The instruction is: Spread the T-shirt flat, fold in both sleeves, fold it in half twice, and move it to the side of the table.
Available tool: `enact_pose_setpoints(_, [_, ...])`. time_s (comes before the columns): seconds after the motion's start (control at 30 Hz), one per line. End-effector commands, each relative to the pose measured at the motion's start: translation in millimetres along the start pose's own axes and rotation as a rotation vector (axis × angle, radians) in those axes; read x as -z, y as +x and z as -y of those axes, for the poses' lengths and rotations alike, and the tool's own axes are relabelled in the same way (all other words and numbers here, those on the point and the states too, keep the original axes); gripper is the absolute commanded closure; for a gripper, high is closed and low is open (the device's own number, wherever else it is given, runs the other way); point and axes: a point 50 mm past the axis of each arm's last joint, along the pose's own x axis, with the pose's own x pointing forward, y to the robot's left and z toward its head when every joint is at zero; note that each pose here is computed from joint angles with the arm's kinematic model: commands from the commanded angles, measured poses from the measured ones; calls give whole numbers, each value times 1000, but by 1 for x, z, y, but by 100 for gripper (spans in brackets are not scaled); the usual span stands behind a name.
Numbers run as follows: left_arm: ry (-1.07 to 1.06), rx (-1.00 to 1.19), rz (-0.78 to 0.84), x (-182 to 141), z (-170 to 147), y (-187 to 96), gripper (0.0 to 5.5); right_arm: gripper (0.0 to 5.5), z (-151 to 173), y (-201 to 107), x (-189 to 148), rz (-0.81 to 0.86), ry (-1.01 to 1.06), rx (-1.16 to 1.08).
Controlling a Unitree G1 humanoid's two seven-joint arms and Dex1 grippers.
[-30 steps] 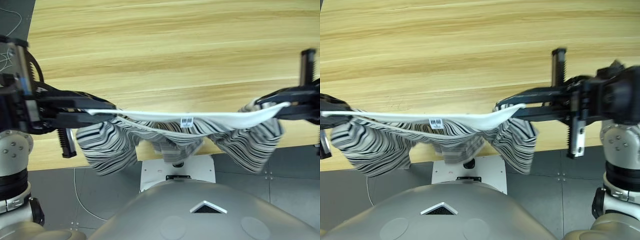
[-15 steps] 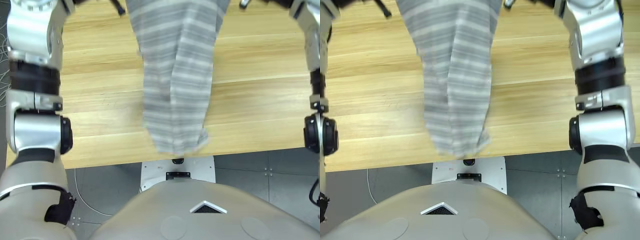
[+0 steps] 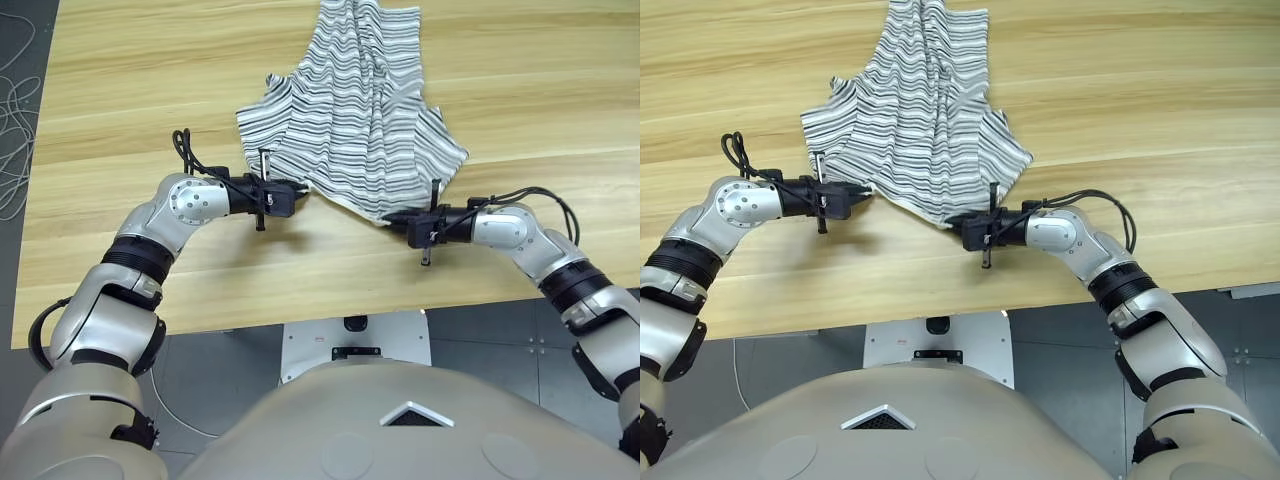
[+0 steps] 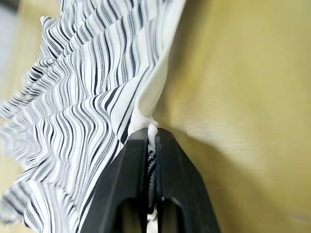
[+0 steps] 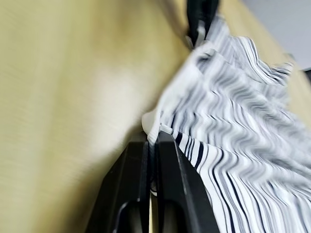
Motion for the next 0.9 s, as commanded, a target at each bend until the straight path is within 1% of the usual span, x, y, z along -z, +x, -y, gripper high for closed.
enact_pose_setpoints(0.03, [-200, 469, -71, 14, 64, -1, 540, 537, -31, -27, 10, -103, 193, -317])
enact_pose_setpoints(0.17, [-256, 464, -40, 11, 66, -7, 540, 537, -27, -29, 8, -108, 216, -295])
enact_pose_setpoints(0.3, [-286, 407, 39, -3, 67, -19, 540, 537, -22, -34, 11, -135, 201, -227])
enact_pose_setpoints(0.4, [-278, 274, 91, -13, 55, -23, 540, 537, -14, -36, 7, -111, 173, -140])
enact_pose_setpoints(0.5, [-283, 188, 152, -24, 46, -23, 540, 537, -9, -33, 3, -85, 148, -78])
enact_pose_setpoints(0.53, [-287, 148, 184, -29, 43, -21, 511, 540, -7, -32, 2, -75, 139, -60])
enact_pose_setpoints(0.57, [-294, 109, 210, -34, 39, -20, 503, 515, -6, -31, 0, -67, 131, -49])
enact_pose_setpoints(0.63, [-292, 36, 245, -42, 32, -18, 464, 475, -7, -32, -2, -60, 124, -46])
enact_pose_setpoints(0.73, [-277, -45, 294, -55, 23, -22, 425, 428, -11, -40, -8, -54, 129, -76])
enact_pose_setpoints(0.8, [-280, -48, 328, -61, 22, -26, 395, 392, -13, -46, -13, -39, 121, -109])
enact_pose_setpoints(0.9, [-277, -7, 381, -71, 24, -38, 366, 357, -10, -59, -21, -1, 135, -155])
